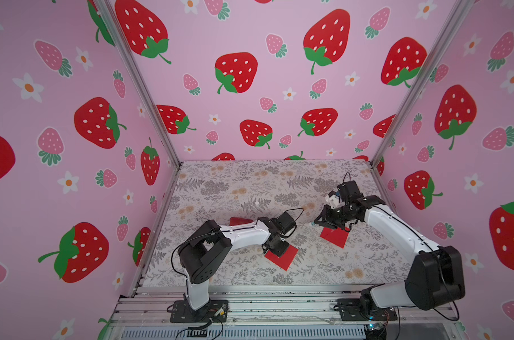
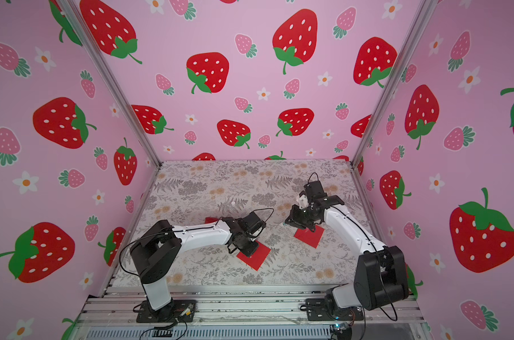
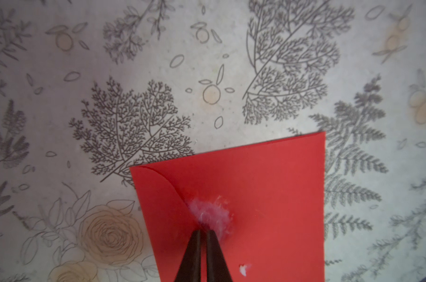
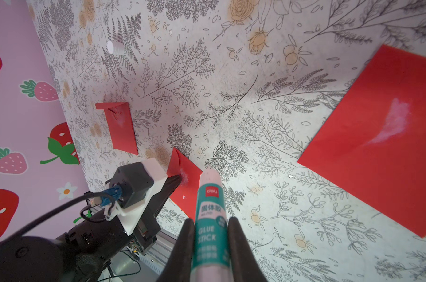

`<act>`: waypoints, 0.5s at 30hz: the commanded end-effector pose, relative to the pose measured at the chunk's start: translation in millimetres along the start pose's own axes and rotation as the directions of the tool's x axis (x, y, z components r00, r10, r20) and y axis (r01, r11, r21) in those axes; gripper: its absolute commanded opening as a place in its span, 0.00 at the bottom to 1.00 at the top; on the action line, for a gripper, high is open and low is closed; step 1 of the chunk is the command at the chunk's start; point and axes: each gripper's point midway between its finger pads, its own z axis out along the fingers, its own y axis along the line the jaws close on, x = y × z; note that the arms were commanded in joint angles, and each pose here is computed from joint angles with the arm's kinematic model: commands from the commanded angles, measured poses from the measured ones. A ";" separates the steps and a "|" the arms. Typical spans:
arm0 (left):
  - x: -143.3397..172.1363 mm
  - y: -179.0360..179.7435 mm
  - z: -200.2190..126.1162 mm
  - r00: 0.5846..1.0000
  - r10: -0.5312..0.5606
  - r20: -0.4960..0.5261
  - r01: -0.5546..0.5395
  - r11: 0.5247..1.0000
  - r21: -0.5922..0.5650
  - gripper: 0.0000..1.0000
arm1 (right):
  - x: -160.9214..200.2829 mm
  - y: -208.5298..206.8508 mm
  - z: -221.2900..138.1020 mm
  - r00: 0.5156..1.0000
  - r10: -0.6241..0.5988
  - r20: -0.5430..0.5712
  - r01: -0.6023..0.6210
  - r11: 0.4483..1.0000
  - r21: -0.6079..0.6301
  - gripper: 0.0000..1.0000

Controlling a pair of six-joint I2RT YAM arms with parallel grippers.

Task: Seal the envelope with a glue stick
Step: Seal the envelope at the center of the board.

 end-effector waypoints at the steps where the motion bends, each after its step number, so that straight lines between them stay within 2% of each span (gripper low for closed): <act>1: 30.2 -5.0 21.0 0.996 -0.003 -0.085 0.006 0.999 0.032 0.10 | 3.3 4.8 -8.2 0.999 -0.034 0.018 0.034 0.999 -0.018 0.00; 4: 6.2 -12.8 -5.2 1.000 0.012 0.000 -0.012 0.996 0.084 0.11 | -3.3 8.9 -11.5 0.999 -0.035 0.040 0.036 0.999 -0.027 0.00; 10: -13.7 -4.5 -42.1 0.996 -0.015 0.090 0.004 0.993 0.114 0.15 | -24.3 26.2 -12.9 0.997 -0.051 0.059 0.055 0.997 -0.061 0.00; 15: -10.8 1.2 -37.6 0.998 -0.034 0.058 0.026 0.990 0.141 0.13 | -29.3 28.9 -9.5 0.998 -0.053 0.034 0.054 0.997 -0.057 0.00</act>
